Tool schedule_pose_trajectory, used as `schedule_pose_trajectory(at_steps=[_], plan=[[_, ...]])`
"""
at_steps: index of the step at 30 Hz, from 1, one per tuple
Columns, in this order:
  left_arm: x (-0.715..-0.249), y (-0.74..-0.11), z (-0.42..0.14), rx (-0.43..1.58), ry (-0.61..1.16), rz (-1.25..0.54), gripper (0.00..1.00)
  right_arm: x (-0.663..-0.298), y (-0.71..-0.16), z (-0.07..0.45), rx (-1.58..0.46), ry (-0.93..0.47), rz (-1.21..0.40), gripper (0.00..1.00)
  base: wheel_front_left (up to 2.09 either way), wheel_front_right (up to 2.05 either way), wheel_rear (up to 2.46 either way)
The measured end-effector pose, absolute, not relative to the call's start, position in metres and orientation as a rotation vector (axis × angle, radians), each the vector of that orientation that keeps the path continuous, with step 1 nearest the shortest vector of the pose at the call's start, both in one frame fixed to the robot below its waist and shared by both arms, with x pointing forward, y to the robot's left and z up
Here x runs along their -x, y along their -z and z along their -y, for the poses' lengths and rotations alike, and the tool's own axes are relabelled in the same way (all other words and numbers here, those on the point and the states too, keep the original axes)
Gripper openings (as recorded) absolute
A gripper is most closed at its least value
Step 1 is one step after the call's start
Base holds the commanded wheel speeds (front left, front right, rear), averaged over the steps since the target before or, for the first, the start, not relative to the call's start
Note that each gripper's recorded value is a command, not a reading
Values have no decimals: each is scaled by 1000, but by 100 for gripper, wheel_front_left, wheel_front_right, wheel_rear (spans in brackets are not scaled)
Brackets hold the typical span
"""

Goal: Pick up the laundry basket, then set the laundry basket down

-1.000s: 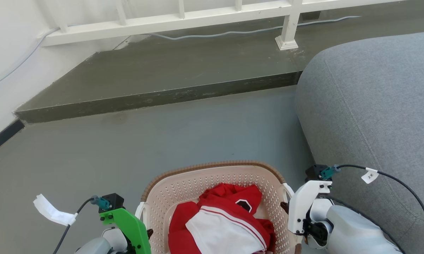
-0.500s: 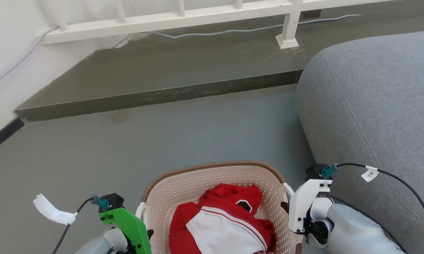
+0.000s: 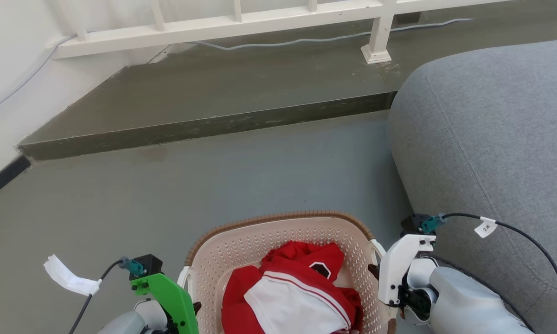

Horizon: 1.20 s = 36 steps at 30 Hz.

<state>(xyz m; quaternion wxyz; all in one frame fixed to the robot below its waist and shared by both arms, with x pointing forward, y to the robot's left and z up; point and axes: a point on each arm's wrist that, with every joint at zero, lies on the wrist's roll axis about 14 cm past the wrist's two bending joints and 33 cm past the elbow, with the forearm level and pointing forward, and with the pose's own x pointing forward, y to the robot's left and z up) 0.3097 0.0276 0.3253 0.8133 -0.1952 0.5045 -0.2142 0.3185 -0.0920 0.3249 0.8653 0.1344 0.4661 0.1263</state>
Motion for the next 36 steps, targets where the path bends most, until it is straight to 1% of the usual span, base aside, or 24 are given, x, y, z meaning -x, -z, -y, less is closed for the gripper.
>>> schedule_pose_trajectory(at_steps=[25, 36], plan=[[-311, -323, -27, 433, 448, -1089, 0, -315, -322, 92, -286, -270, -995, 0, 0, 0, 0], [-332, -318, -24, 460, 450, -1085, 0, -334, -316, 93, -291, -265, -992, 0, 0, 0, 0]])
